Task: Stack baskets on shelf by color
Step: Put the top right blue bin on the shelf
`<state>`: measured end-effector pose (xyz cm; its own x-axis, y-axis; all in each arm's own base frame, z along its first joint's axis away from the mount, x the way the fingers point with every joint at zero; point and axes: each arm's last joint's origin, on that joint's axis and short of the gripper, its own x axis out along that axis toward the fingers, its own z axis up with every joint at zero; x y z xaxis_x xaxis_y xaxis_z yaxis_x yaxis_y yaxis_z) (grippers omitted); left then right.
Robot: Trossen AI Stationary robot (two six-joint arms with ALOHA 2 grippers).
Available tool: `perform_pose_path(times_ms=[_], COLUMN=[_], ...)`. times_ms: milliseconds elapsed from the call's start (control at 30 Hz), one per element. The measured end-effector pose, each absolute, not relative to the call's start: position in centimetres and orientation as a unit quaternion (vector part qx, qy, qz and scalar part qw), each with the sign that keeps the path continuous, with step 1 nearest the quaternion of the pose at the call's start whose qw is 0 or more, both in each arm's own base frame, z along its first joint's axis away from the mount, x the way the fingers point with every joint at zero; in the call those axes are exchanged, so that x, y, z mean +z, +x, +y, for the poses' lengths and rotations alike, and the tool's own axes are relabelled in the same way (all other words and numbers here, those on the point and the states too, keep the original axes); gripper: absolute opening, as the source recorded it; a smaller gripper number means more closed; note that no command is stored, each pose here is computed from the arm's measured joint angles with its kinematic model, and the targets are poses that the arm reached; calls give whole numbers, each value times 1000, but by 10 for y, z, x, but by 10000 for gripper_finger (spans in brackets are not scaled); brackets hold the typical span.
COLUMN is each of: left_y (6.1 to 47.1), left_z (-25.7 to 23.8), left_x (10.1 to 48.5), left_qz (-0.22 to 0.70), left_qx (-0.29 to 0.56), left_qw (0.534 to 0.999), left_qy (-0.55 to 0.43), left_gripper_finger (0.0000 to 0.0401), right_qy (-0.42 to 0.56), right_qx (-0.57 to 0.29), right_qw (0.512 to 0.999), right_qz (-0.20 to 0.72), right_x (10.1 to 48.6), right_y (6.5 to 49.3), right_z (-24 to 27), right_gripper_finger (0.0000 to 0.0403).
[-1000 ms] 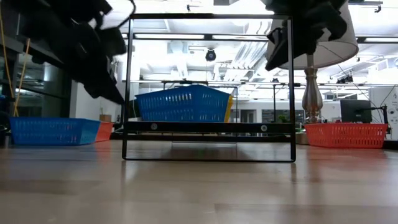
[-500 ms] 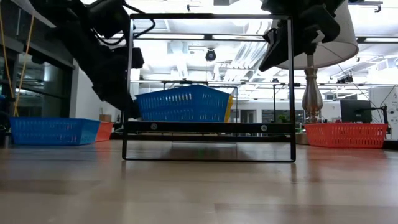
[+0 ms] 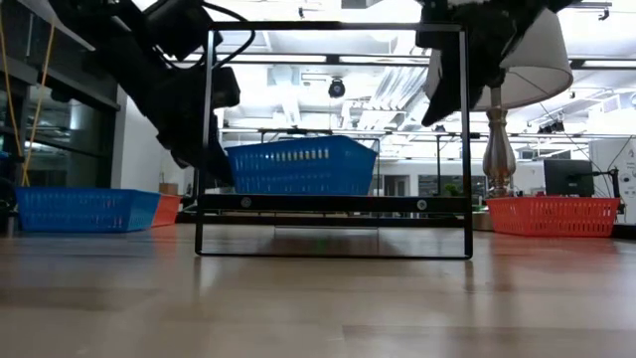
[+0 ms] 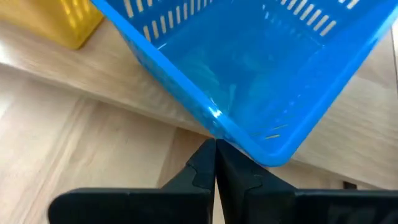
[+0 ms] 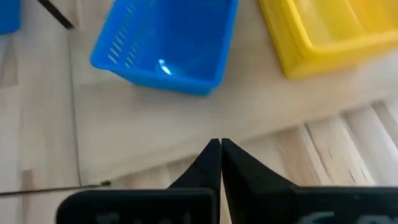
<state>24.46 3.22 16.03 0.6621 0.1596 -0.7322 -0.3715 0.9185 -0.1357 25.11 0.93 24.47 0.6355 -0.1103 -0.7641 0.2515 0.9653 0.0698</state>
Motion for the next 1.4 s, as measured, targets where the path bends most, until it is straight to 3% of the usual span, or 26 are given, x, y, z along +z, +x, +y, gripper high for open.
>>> perform_pose_path(times_ms=[133, 300, 667, 800, 1033, 1400], left_y=[245, 247, 252, 252, 252, 252], left_z=[28, 23, 24, 24, 24, 24], left_x=[160, 162, 166, 167, 167, 167], left_qz=[384, 379, 348, 345, 346, 350], left_qx=[139, 125, 104, 104, 104, 98], left_qw=[903, 908, 923, 924, 924, 925], left_qy=[-135, -132, -126, -126, -126, -109], left_gripper_finger=[0, 0, 0, 0, 0, 0], right_qy=[106, 173, 220, 226, 231, 220], right_qx=[-120, -59, 11, 21, 21, -11], right_qw=[882, 884, 921, 919, 915, 936], right_qz=[443, 430, 322, 321, 331, 273], right_x=[240, 220, 188, 180, 158, 159], right_y=[246, 244, 242, 247, 263, 273], right_z=[-6, -24, -31, -24, -18, -29], right_gripper_finger=[0, 0, 0, 0, 0, 0])
